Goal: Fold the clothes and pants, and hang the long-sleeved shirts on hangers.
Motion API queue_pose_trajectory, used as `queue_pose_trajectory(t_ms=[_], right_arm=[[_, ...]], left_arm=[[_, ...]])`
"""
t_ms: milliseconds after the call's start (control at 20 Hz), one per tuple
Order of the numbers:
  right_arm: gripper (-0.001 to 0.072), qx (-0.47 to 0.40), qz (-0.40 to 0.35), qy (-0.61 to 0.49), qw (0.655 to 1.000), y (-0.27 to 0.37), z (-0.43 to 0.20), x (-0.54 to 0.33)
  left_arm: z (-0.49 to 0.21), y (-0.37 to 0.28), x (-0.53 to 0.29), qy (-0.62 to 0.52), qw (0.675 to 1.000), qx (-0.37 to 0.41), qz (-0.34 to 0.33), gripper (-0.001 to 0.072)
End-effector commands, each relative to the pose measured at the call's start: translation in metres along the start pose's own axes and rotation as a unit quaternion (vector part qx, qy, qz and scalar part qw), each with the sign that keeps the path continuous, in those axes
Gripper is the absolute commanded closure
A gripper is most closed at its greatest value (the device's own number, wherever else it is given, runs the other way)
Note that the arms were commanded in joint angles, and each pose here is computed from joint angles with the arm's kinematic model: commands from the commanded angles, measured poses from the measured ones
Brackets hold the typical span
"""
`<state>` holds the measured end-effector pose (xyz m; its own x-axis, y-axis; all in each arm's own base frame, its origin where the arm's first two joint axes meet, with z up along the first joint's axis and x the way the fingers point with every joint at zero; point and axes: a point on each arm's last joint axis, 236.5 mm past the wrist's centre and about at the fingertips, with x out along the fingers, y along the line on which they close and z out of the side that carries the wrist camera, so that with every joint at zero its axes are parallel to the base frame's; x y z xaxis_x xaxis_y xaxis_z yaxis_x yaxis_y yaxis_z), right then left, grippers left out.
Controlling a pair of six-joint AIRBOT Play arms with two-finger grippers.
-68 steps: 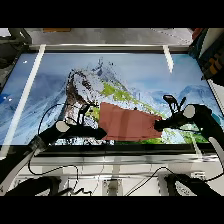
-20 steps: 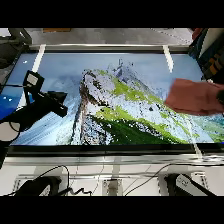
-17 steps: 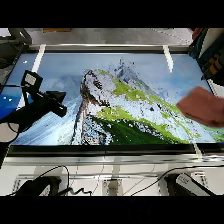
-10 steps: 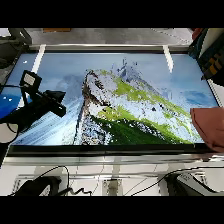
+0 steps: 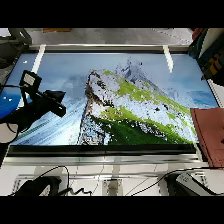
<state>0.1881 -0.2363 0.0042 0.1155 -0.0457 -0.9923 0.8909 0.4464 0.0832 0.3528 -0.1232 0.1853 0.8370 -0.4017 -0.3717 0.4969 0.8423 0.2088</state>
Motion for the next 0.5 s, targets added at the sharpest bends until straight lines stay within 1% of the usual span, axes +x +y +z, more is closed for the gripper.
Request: queue_pose_trajectory(t_ms=[0,100,200,250,350,450], right_arm=[[0.0692,-0.151,0.024,-0.019,0.988,0.08,-0.011,-0.004],[0.0692,-0.27,0.041,-0.029,0.962,0.135,-0.035,-0.008],[0.0692,-0.405,0.054,-0.027,0.913,0.183,-0.076,-0.008],[0.0692,-0.47,0.058,-0.025,0.881,0.203,-0.101,-0.008],[0.0692,-0.553,0.067,-0.034,0.83,0.234,-0.14,-0.01],[0.0692,-0.607,0.082,-0.058,0.789,0.262,-0.171,-0.014]], left_arm=[[0.0,0.0,0.0,0.0,1.0,0.0,0.001,0.0699],[0.0,0.0,0.0,0.0,1.0,0.0,0.001,0.07],[0.0,0.0,0.0,0.0,1.0,0.0,0.001,0.0699],[0.0,0.0,0.0,0.0,1.0,0.0,0.0,0.0699],[0.0,0.0,0.0,0.0,1.0,0.0,0.0,0.0699],[0.0,0.0,0.0,0.0,1.0,0.0,0.001,0.0699]])
